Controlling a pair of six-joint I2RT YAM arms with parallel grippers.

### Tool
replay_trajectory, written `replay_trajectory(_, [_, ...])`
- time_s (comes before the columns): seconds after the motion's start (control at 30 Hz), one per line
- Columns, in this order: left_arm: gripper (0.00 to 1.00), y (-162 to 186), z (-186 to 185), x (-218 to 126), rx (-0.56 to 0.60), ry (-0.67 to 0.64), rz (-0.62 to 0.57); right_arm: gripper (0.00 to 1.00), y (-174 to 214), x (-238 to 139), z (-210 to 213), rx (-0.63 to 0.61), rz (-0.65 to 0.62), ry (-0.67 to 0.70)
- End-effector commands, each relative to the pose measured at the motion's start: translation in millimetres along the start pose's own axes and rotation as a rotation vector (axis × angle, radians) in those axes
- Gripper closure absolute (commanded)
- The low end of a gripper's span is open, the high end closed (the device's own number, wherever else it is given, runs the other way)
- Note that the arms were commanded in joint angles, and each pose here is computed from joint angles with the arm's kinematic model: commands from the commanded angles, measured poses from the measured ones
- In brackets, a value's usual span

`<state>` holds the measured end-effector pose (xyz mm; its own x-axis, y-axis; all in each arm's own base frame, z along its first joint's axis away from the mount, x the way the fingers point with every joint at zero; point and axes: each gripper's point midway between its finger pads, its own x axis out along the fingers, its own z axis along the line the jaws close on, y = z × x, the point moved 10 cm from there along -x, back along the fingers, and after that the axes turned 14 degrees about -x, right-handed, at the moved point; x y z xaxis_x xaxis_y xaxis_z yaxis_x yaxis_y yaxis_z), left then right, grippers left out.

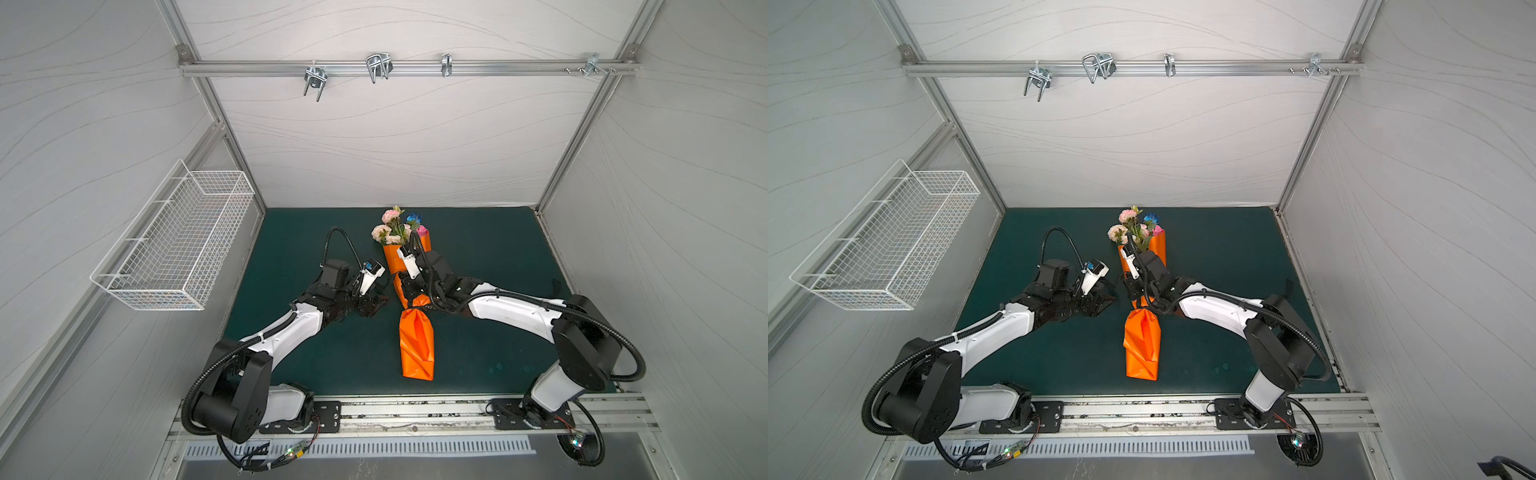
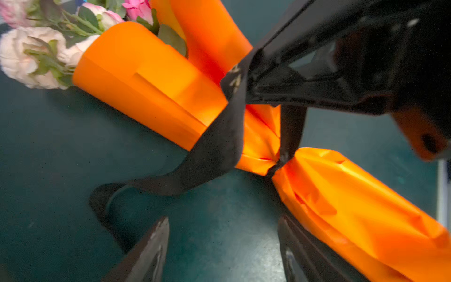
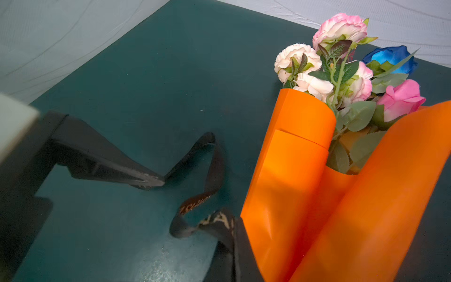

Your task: Tie the bouquet of fake flowers

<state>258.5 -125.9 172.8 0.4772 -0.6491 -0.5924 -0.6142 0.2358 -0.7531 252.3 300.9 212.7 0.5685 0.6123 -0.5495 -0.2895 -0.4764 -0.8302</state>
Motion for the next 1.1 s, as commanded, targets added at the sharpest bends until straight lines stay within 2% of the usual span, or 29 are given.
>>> replay_trajectory(0.0, [0.32, -18, 7, 2, 0.109, -0.126, -0.083, 1.00, -11, -8, -1, 0.016, -0.058, -0.010])
replay_trajectory(0.23, [0.36, -27, -1, 19, 0.128, -0.100, -0.045, 1.00, -10, -10, 0, 0.022, -0.062, -0.017])
replay_trajectory(0.37, [0.40, -32, 2, 32, 0.130, -0.150, -0.011, 1.00, -10, -12, 0, 0.024, -0.068, -0.022])
replay_trajectory(0.43, [0.55, -36, 6, 36, 0.124, -0.179, -0.005, 1.00, -10, -13, -1, 0.027, -0.072, -0.022])
replay_trajectory(0.5, [0.59, -38, 8, 39, 0.111, -0.192, 0.003, 1.00, -10, -14, -1, 0.027, -0.074, -0.022])
replay_trajectory(0.6, [0.81, -42, 7, 39, 0.100, -0.185, 0.003, 1.00, -9, -13, -3, 0.033, -0.068, -0.023])
replay_trajectory(0.73, [0.88, -49, 3, 34, 0.080, -0.164, -0.040, 1.00, -4, -14, -6, 0.047, -0.067, -0.033])
replay_trajectory(0.8, [1.00, -55, -1, 30, 0.057, -0.144, -0.070, 1.00, -1, -15, -5, 0.054, -0.069, -0.042])
replay_trajectory(0.9, [1.00, -64, -7, 25, 0.020, -0.121, -0.104, 1.00, 2, -17, -7, 0.068, -0.060, -0.048])
replay_trajectory(0.97, [1.00, -70, -14, 20, 0.010, -0.106, -0.121, 0.90, 3, -21, -7, 0.078, -0.050, -0.058])
replay_trajectory(1.03, [1.00, -73, -22, 17, 0.004, -0.102, -0.127, 0.72, 4, -30, -9, 0.094, -0.034, -0.067])
replay_trajectory(1.07, [1.00, -74, -24, 15, -0.001, -0.103, -0.128, 0.66, 5, -37, -9, 0.104, -0.025, -0.069])
